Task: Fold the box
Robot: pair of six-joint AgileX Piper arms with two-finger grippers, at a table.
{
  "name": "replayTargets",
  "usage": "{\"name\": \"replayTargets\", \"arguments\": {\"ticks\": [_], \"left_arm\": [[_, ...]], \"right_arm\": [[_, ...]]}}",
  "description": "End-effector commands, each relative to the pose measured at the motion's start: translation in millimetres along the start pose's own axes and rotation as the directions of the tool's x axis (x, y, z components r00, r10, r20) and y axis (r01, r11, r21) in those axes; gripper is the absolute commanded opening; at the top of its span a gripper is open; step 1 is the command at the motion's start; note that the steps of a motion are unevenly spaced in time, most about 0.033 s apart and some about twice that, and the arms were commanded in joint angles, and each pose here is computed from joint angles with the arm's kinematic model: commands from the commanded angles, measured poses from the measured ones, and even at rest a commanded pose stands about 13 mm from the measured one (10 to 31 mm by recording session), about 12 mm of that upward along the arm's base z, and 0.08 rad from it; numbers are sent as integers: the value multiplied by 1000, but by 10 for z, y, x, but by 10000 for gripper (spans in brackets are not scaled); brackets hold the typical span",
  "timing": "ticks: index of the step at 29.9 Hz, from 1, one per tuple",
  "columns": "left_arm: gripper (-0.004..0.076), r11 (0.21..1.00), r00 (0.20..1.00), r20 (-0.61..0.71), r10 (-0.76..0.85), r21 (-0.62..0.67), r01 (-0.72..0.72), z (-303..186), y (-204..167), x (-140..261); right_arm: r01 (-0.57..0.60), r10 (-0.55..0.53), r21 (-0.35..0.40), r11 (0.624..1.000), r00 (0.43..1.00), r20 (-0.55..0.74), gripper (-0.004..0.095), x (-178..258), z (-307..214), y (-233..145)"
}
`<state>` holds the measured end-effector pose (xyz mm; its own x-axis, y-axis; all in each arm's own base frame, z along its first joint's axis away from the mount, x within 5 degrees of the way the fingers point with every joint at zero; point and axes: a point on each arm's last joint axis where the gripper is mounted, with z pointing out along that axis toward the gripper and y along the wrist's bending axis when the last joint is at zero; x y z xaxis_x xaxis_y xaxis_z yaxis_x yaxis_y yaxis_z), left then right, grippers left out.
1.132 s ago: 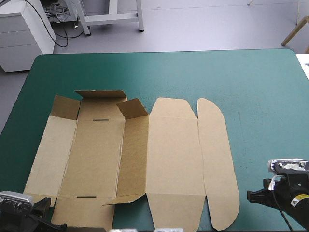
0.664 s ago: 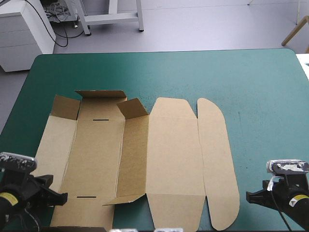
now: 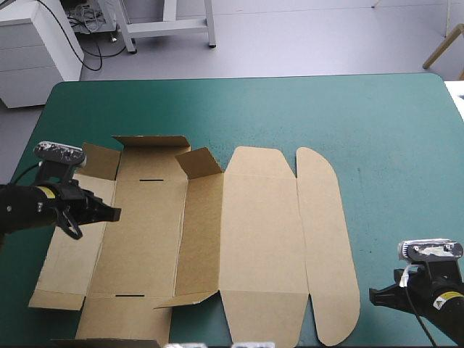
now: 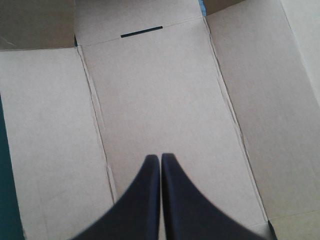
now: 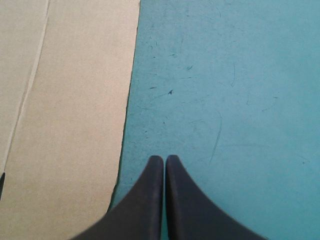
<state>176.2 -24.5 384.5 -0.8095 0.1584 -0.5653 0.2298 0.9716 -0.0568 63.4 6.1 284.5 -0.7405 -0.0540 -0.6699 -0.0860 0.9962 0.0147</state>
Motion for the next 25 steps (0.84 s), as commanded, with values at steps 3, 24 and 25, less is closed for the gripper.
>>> {"name": "replayTargets", "arguments": {"ticks": [3,24,25], "left_arm": [[-10,1000,995,93,-23,-4,23,-52,44,-369],[-10,833,865,172,-472,-234,502,-556,1376,-25],[-10,832,868,173,-466,-248,496,-575,1406,1]], "right_arm": [[11,-12,9,1000,998,70,-4,-105,-49,-6],[28,-28,10,1000,997,69,-4,-105,-49,-6],[30,-30,10,1000,997,69,-4,-105,-49,-6]]}}
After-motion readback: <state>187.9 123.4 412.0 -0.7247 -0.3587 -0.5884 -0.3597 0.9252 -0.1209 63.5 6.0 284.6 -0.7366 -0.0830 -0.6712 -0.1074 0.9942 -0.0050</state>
